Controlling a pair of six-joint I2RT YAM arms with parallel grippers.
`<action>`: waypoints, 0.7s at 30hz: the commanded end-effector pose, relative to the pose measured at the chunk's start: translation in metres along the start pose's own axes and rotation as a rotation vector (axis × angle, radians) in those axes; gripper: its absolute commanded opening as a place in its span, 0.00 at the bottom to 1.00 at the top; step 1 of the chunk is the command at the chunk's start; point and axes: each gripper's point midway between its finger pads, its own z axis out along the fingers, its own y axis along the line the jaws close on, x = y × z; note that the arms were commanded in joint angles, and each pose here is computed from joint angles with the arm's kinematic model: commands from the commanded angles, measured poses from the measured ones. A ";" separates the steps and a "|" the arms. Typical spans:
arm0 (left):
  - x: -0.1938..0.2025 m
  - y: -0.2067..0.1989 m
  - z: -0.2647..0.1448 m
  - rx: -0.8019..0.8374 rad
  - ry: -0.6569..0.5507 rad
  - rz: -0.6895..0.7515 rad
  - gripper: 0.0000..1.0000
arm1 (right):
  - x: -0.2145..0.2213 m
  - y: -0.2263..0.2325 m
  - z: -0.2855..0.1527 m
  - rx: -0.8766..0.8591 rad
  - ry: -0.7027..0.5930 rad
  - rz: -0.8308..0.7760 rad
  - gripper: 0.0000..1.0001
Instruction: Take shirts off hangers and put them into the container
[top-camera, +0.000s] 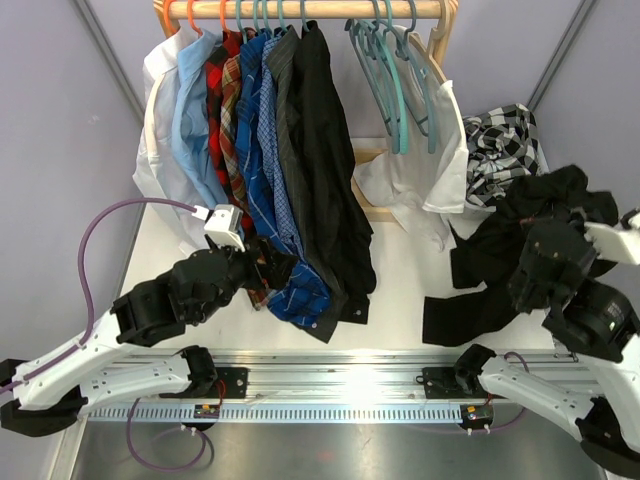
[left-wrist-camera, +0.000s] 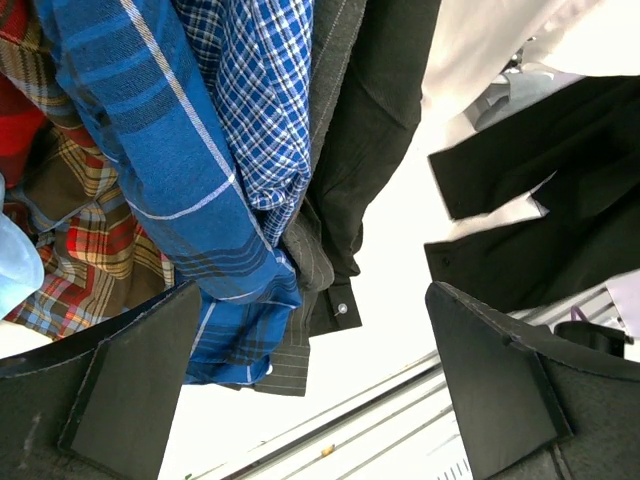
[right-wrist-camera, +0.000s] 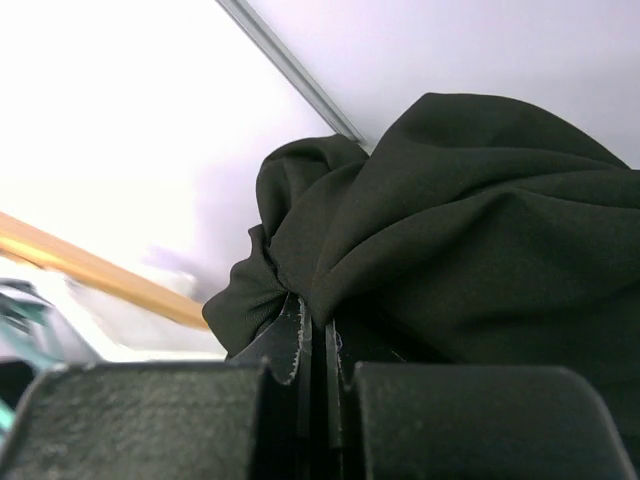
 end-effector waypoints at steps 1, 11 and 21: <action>-0.021 -0.018 -0.009 0.077 -0.048 -0.030 0.99 | -0.041 0.038 0.006 0.069 -0.095 0.035 0.00; -0.028 -0.011 -0.024 0.099 -0.087 -0.055 0.99 | -0.084 0.132 0.072 -0.143 -0.200 -0.099 0.00; -0.026 0.001 -0.031 0.066 -0.079 -0.051 0.99 | -0.067 0.148 0.236 -0.177 -0.074 -0.043 0.00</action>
